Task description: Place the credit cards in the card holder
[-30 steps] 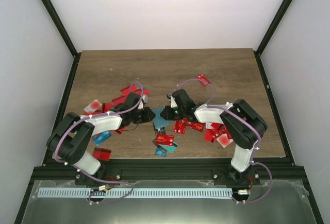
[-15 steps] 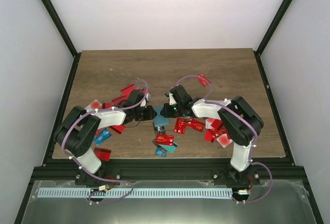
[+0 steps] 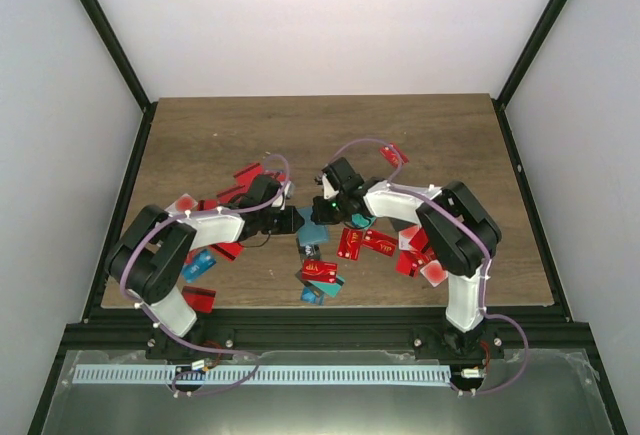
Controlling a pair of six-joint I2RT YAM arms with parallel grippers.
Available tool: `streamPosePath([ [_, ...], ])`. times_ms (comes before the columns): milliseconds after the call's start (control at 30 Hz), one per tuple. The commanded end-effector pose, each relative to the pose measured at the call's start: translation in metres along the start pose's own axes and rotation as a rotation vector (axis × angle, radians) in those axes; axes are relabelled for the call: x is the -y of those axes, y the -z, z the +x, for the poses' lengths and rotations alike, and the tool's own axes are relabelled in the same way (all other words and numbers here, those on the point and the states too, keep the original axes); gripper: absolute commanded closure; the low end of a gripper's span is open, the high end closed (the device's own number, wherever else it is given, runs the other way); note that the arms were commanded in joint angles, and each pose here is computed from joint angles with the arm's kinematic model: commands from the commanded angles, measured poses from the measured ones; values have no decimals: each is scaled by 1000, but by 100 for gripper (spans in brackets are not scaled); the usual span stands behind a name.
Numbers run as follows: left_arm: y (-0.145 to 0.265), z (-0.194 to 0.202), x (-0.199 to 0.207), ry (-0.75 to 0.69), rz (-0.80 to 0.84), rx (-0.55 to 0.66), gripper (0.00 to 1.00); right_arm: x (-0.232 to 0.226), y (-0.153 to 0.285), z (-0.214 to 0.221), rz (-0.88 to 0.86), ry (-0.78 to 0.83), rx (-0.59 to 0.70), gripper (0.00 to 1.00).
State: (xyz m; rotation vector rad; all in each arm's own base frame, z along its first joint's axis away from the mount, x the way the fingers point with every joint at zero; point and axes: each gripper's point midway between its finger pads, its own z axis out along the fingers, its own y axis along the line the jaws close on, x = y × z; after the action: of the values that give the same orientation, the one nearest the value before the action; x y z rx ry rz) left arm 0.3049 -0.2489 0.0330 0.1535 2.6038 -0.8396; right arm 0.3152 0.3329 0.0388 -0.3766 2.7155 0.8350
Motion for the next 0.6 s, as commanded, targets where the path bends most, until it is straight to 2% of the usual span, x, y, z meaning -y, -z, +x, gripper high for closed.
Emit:
streamPosePath([
  [0, -10, 9, 1, -34, 21, -44, 82, 40, -19, 34, 163, -12, -119, 99],
  [133, -10, 9, 3, -39, 33, -40, 80, 36, -14, 35, 169, 1, -134, 99],
  [333, 2, -5, 15, -55, 56, 12, 71, 3, 8, 13, 59, 30, -52, 99],
  [433, 2, -9, 17, -63, 56, 12, 70, -10, 22, 4, 17, 43, -7, 97],
  [567, -4, -7, 19, -55, 71, -13, 71, -9, 38, 1, 43, 38, 44, 95],
])
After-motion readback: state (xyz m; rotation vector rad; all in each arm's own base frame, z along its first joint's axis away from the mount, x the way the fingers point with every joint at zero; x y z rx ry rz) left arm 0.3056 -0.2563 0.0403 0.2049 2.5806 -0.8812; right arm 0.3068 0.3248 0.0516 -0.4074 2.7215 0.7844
